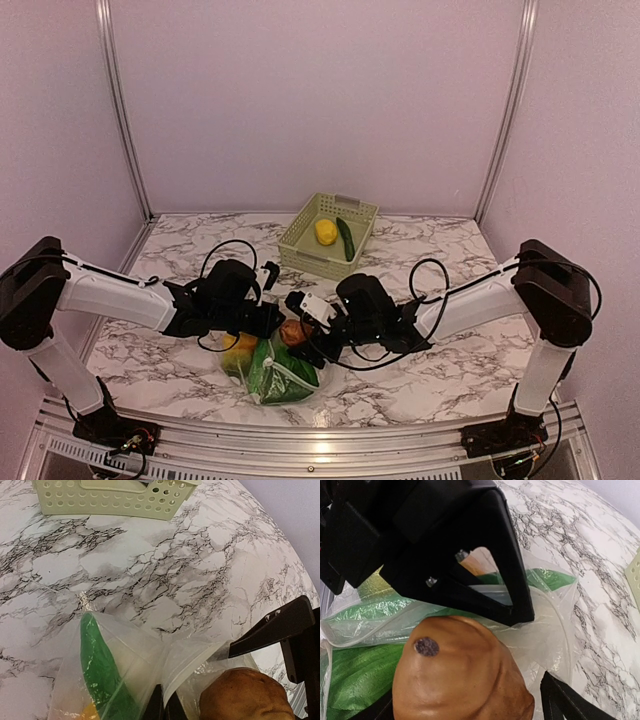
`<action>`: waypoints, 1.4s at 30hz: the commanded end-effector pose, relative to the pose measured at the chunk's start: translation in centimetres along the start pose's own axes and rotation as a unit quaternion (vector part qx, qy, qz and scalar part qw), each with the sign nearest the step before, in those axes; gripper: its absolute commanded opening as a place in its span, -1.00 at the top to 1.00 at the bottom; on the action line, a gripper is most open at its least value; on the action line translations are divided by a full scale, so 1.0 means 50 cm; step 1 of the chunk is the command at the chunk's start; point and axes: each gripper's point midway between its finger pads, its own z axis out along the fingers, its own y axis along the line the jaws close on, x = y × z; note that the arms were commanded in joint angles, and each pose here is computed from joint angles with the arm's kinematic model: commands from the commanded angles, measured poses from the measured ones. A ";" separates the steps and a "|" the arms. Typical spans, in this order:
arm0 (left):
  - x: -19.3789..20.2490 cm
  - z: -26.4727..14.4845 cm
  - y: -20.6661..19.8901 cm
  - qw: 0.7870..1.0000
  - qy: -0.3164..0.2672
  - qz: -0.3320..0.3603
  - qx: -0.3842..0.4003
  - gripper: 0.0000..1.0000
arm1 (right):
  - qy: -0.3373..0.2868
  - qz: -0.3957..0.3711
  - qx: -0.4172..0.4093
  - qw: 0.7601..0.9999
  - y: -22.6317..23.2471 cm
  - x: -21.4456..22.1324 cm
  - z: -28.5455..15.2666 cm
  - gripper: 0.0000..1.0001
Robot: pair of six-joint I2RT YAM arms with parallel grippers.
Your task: Open the zip-top bag and remove the fake food
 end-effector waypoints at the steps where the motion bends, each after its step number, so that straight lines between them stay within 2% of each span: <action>1: 0.014 0.009 0.011 1.000 0.017 0.008 -0.013 1.00 | -0.012 -0.029 0.015 0.999 0.006 -0.043 -0.011 -0.68; 5: 0.016 0.009 0.013 1.000 0.019 0.007 -0.016 1.00 | -0.017 -0.029 0.011 0.999 0.013 -0.053 -0.024 -0.59; 10: 0.018 0.016 0.012 1.000 0.022 0.008 -0.014 1.00 | -0.022 -0.019 0.017 0.999 0.011 -0.060 -0.035 -0.64; 13: 0.017 0.015 0.012 1.000 0.021 0.009 -0.014 1.00 | -0.020 -0.021 0.018 0.999 0.009 -0.060 -0.030 -0.58; 15: 0.016 0.016 0.012 1.000 0.022 0.009 -0.014 1.00 | -0.014 -0.022 0.017 1.000 0.009 -0.059 -0.023 -0.46; 20: 0.016 0.017 0.017 1.000 0.022 0.003 -0.021 1.00 | -0.015 -0.022 0.014 1.000 0.012 -0.063 -0.034 0.11; 25: 0.017 0.021 0.025 0.999 0.020 -0.004 -0.031 1.00 | -0.045 -0.019 0.002 0.999 0.028 -0.087 -0.073 0.40; 30: 0.018 0.025 0.039 0.999 0.021 -0.014 -0.044 1.00 | -0.076 -0.023 -0.041 0.996 0.062 -0.110 -0.104 0.45; 33: 0.017 0.024 0.043 0.999 0.019 -0.018 -0.046 1.00 | -0.104 -0.010 -0.048 0.993 0.050 -0.139 -0.123 0.49; 37: 0.015 0.020 0.046 0.999 0.010 -0.023 -0.043 1.00 | -0.166 0.034 -0.033 0.985 -0.024 -0.207 -0.167 0.49; 42: 0.006 0.017 0.040 0.999 0.008 -0.020 -0.039 1.00 | -0.203 0.072 0.031 0.976 -0.171 -0.270 -0.191 0.46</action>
